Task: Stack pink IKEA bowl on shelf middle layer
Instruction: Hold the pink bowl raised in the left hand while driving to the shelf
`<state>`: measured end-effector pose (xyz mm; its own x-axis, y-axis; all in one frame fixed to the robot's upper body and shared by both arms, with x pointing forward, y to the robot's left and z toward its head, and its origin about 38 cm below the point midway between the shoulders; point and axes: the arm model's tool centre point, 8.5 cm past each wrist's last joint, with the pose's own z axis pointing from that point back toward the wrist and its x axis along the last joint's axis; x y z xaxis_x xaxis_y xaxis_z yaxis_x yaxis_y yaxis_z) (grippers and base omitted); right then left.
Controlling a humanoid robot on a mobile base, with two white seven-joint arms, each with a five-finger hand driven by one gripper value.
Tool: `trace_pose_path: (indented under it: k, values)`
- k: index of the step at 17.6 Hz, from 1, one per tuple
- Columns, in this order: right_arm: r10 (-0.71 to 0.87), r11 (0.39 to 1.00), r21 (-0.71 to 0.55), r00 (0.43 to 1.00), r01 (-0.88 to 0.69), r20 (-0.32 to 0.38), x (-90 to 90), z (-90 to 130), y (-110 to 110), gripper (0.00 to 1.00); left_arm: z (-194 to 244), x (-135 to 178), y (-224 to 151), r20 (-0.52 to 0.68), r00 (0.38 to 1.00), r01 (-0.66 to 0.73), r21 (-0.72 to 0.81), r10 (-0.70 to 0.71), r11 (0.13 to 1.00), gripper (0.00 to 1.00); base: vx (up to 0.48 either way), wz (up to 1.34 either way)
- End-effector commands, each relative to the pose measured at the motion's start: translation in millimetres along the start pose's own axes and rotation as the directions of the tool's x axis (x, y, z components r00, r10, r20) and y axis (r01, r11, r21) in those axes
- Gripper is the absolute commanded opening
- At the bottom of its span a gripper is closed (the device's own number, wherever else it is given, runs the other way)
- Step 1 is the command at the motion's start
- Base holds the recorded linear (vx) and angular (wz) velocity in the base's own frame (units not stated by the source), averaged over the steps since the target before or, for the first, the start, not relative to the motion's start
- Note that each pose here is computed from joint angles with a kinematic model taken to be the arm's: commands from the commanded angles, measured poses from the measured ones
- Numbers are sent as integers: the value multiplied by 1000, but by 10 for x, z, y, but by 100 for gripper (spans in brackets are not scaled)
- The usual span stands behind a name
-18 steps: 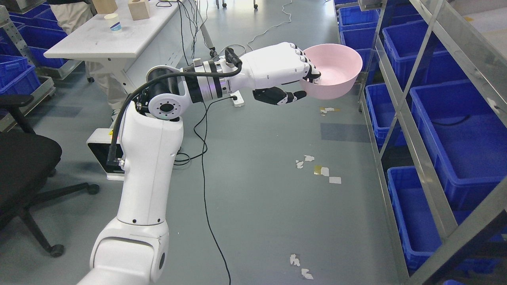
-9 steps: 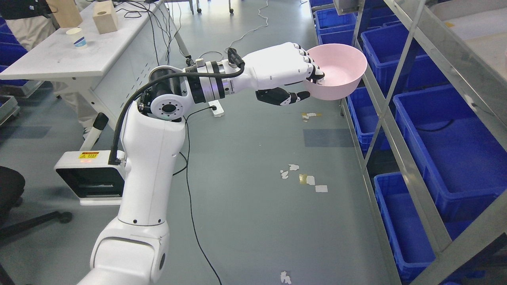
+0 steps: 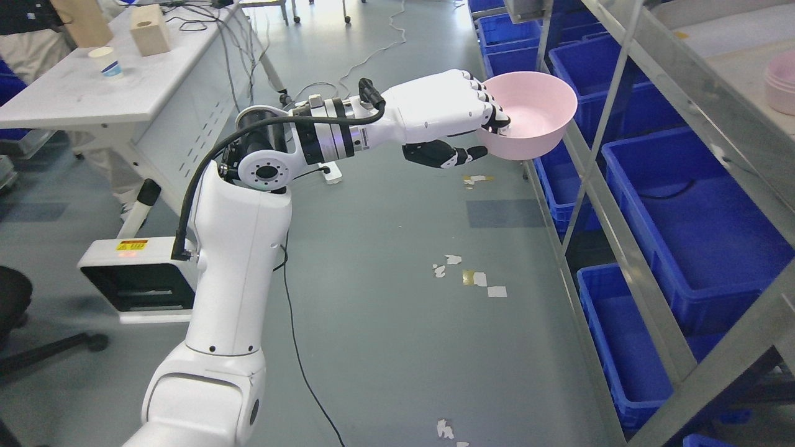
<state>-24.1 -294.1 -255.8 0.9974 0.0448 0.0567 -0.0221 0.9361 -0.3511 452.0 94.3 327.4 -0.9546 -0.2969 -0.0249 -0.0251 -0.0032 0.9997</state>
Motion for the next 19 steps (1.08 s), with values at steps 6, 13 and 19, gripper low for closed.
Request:
trace_pose_path:
  k: [6,13,19]
  values:
    - [2,1000,-6,1000,-2,14,49,-31,-95,100,51,-31,-23,-5,1000,-6,-7,6,1000,3,-125,331]
    - [3,1000,-5,1000,-3,14,49,-31,-95,100,56,-33,-20,-4,1000,-7,-4,7,1000,3,-79,329]
    - [3,1000,-5,1000,-3,14,49,-31,-95,100,72,-41,-10,-4,1000,-13,6,13,1000,3,39,-38]
